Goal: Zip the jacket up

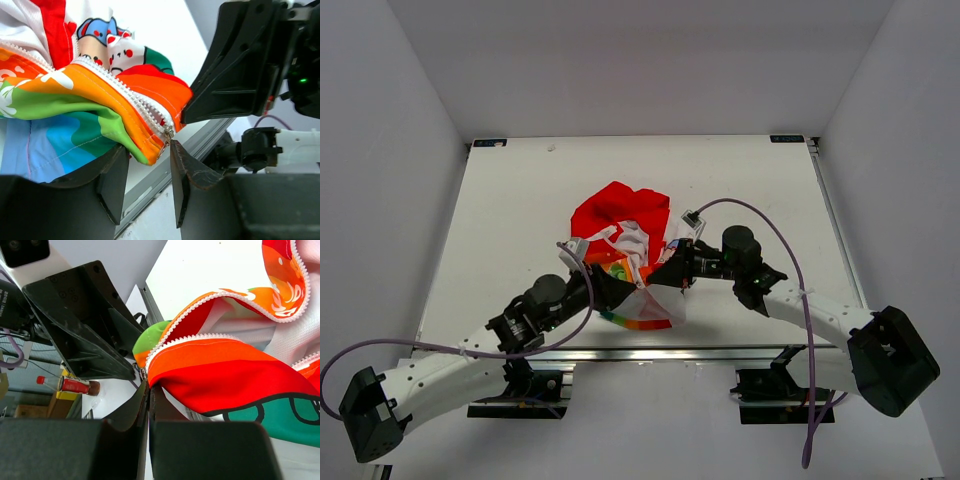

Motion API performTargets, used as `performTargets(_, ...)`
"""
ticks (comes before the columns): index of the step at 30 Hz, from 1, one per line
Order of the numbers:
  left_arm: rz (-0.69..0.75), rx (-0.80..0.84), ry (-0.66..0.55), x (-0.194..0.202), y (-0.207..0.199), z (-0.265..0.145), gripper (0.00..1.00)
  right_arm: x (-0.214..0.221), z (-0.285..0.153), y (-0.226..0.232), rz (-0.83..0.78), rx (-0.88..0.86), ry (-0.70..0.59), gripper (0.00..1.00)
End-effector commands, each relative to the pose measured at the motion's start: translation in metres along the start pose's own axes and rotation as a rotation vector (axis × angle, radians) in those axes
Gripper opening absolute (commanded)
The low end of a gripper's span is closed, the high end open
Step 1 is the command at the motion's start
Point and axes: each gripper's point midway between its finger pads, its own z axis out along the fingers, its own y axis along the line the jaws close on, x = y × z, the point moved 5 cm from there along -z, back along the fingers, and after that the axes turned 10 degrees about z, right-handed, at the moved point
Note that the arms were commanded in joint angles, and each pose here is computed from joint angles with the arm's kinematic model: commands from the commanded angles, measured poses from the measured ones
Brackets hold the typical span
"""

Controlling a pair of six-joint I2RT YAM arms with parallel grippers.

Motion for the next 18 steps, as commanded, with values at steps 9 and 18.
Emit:
performTargets(9,-0.029,0.079,-0.123,-0.0194,-0.0124,-0.0052,0.4,-0.0017,0.0044,0.0121,-0.038,-0.066,0.002,0.0)
performTargets(18,-0.025,0.074,-0.089,-0.0166,-0.0133,0.001,0.28,-0.0046,0.0067,0.0146,-0.044,-0.063,-0.019,0.0)
